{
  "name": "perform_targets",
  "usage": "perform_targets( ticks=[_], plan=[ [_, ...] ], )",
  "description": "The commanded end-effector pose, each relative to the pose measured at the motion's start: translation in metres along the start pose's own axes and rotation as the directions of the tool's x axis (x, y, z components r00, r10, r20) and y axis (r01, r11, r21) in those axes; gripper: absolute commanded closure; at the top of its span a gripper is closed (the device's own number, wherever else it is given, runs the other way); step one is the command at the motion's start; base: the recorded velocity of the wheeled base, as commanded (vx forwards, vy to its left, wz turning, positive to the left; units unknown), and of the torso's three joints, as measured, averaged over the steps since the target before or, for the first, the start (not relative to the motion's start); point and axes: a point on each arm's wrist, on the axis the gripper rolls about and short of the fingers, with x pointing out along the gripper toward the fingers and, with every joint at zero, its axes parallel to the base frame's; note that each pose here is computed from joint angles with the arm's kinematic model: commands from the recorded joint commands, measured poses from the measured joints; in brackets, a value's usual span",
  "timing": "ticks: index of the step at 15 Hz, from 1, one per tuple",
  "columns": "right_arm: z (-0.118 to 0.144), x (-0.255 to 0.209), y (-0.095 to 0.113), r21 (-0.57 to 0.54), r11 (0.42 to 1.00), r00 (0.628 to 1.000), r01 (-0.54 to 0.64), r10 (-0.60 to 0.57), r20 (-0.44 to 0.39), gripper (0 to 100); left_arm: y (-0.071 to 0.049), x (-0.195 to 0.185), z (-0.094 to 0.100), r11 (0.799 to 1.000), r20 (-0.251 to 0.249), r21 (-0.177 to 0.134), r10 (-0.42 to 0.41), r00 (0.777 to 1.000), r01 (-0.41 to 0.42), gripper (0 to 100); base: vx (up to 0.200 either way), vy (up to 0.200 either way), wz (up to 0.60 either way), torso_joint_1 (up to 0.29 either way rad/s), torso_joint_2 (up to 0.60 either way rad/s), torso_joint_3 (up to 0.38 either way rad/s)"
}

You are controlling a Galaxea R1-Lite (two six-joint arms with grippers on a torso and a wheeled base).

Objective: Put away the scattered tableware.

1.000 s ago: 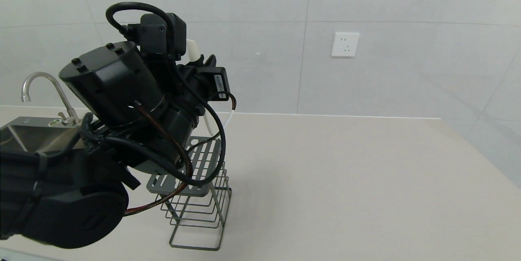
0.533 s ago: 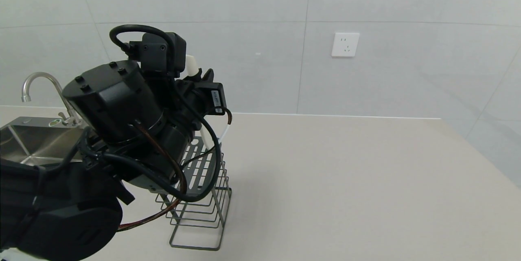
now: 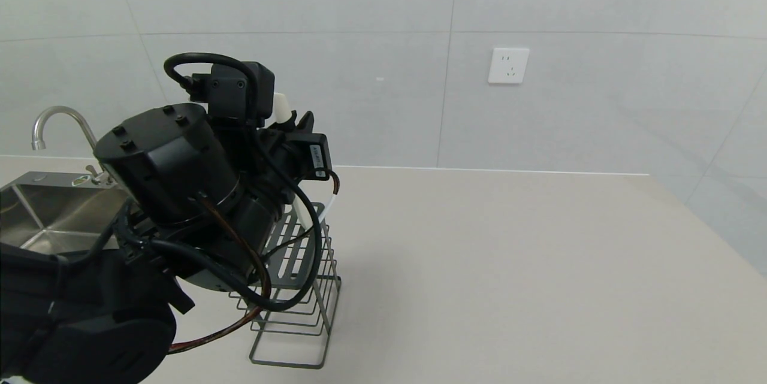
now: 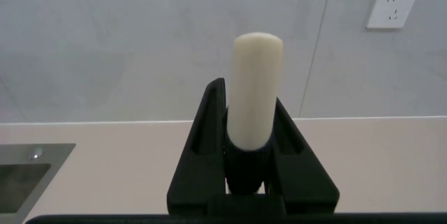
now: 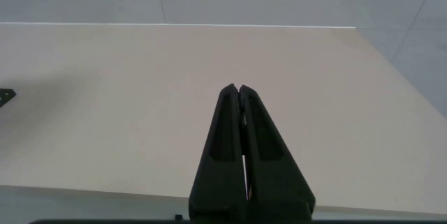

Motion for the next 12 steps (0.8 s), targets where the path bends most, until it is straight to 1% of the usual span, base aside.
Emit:
perform_targets(
  ticks=[1,5,7,8,10,12],
  plan=[
    [0.000,0.000,0.000,0.000,1.000,1.000,0.000,0.000,-0.001,100,-0.001,0.000,-0.003,1.000,-0.004,0.002,0.000,1.000,0.000,100,0.000,0.000,0.00,0.000,0.00,0.000],
    [0.000,0.000,0.000,0.000,1.000,1.000,0.000,0.000,-0.002,100,-0.005,0.000,-0.006,1.000,-0.011,0.006,-0.009,1.000,0.009,100,0.000,0.000,0.00,0.000,0.00,0.000],
    [0.000,0.000,0.000,0.000,1.000,1.000,0.000,0.000,-0.002,100,-0.004,-0.002,-0.012,1.000,-0.029,0.017,-0.009,1.000,0.010,100,0.000,0.000,0.00,0.000,0.00,0.000],
    [0.000,0.000,0.000,0.000,1.000,1.000,0.000,0.000,-0.001,100,-0.003,-0.005,-0.018,1.000,-0.048,0.026,-0.009,0.999,0.010,100,0.000,0.000,0.00,0.000,0.00,0.000],
    [0.000,0.000,0.000,0.000,1.000,1.000,0.000,0.000,-0.002,100,-0.002,-0.006,-0.022,1.000,-0.059,0.022,-0.010,0.998,0.011,100,0.000,0.000,0.00,0.000,0.00,0.000],
    [0.000,0.000,0.000,0.000,1.000,1.000,0.000,0.000,-0.002,100,-0.003,-0.006,-0.024,1.000,-0.065,0.025,-0.010,0.998,0.012,100,0.000,0.000,0.00,0.000,0.00,0.000]
  ],
)
